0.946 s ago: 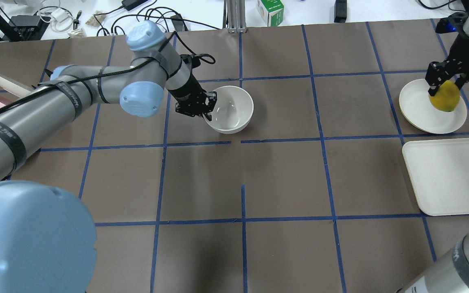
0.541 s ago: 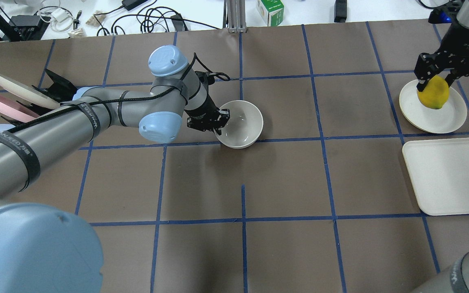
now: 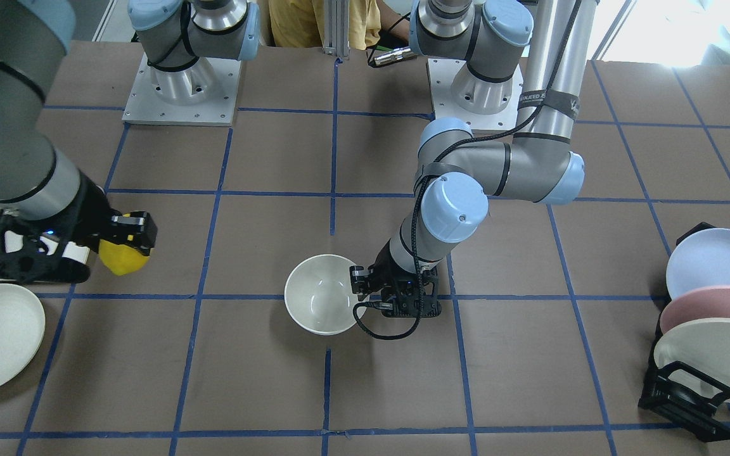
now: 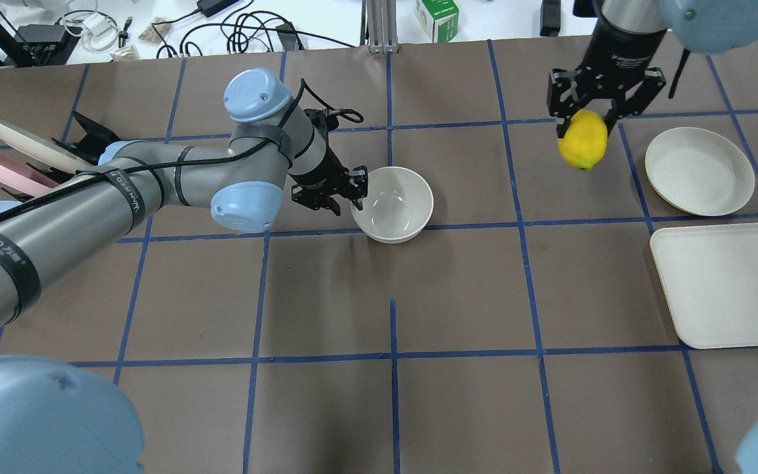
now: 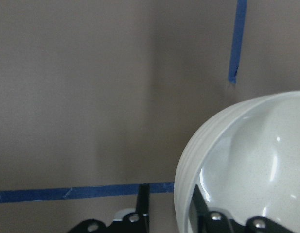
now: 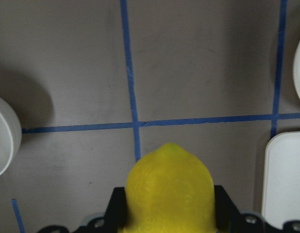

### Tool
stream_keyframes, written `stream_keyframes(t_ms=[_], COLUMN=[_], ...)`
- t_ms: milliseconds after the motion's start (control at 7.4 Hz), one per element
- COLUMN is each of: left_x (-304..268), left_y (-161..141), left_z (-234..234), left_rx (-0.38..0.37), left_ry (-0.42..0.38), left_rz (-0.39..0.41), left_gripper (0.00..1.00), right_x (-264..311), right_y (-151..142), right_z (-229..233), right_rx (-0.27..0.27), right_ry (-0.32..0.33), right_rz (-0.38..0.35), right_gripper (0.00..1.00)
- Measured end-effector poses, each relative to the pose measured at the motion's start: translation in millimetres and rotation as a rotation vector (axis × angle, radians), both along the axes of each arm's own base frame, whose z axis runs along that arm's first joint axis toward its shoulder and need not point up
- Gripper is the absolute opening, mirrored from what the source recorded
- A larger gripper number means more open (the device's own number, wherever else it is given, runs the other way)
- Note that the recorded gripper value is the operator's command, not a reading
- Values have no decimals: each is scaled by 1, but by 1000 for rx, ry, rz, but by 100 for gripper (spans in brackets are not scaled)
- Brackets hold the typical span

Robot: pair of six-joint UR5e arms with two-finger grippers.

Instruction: Place bowl and put lemon in it

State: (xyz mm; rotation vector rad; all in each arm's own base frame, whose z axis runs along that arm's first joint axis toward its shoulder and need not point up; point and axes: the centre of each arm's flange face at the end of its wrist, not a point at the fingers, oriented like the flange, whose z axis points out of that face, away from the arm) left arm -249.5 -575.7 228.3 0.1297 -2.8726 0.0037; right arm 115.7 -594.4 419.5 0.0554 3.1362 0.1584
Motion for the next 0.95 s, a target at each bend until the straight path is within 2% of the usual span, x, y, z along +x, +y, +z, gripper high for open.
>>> stream_keyframes(t_ms=[135, 405, 541, 676, 946], left_x=[18, 82, 110, 128, 138], left_y=[-7, -16, -8, 5, 38], left_z=[29, 117, 160, 199, 258], left_rx=[0, 25, 34, 17, -55], left_ry=[-15, -122, -165, -203, -244], left_rz=[-18, -154, -201, -215, -214], left_gripper=[95, 96, 100, 100, 100], right_x=[38, 95, 119, 145, 189], right_y=[8, 15, 13, 10, 4], right_z=[8, 6, -4, -19, -66], right_rx=[-35, -84, -101, -117, -94], right_ry=[-2, -35, -57, -80, -96], right_rz=[-10, -25, -3, 29, 87], right_gripper=[0, 0, 0, 0, 0])
